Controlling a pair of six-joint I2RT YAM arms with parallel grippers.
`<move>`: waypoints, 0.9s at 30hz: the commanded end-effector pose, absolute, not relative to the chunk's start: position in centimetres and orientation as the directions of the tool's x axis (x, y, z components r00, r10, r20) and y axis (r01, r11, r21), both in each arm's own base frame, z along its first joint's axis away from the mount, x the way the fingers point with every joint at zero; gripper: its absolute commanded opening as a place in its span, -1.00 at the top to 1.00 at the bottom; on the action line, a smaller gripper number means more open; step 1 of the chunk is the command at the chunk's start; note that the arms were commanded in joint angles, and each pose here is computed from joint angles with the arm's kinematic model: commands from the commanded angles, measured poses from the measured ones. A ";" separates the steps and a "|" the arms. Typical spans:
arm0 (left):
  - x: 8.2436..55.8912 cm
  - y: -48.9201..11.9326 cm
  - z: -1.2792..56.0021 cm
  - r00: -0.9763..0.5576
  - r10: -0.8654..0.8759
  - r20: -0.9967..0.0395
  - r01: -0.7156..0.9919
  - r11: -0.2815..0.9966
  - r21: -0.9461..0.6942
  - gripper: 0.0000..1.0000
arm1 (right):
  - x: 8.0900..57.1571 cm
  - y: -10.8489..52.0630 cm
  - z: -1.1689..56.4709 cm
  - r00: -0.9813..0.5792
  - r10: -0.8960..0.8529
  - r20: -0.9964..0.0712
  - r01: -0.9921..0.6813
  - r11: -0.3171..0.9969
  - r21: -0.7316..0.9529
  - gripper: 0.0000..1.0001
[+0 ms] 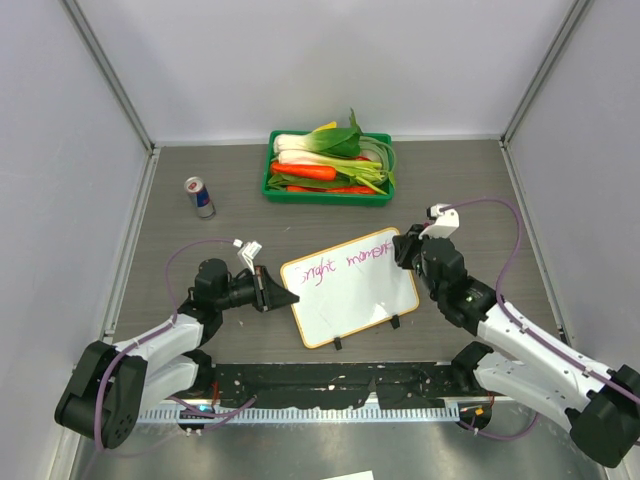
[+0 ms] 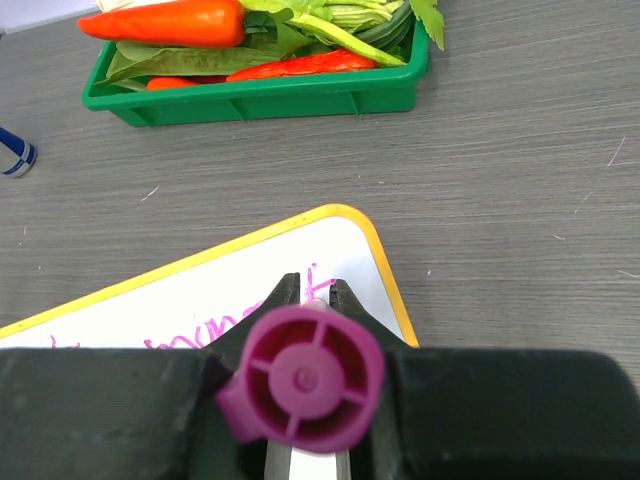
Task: Write a sentence on the whiteboard
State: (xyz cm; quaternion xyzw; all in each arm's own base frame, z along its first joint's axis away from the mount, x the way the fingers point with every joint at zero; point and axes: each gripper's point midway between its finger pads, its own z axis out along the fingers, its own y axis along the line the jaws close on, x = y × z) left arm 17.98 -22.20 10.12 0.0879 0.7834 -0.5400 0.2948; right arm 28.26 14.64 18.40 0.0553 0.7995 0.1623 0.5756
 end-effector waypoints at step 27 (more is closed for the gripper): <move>18.5 -22.1 10.0 -0.787 -0.176 -0.591 0.483 0.419 -0.769 1.00 | 29.0 13.2 20.3 -0.280 0.270 -0.921 -0.032 0.957 0.290 0.97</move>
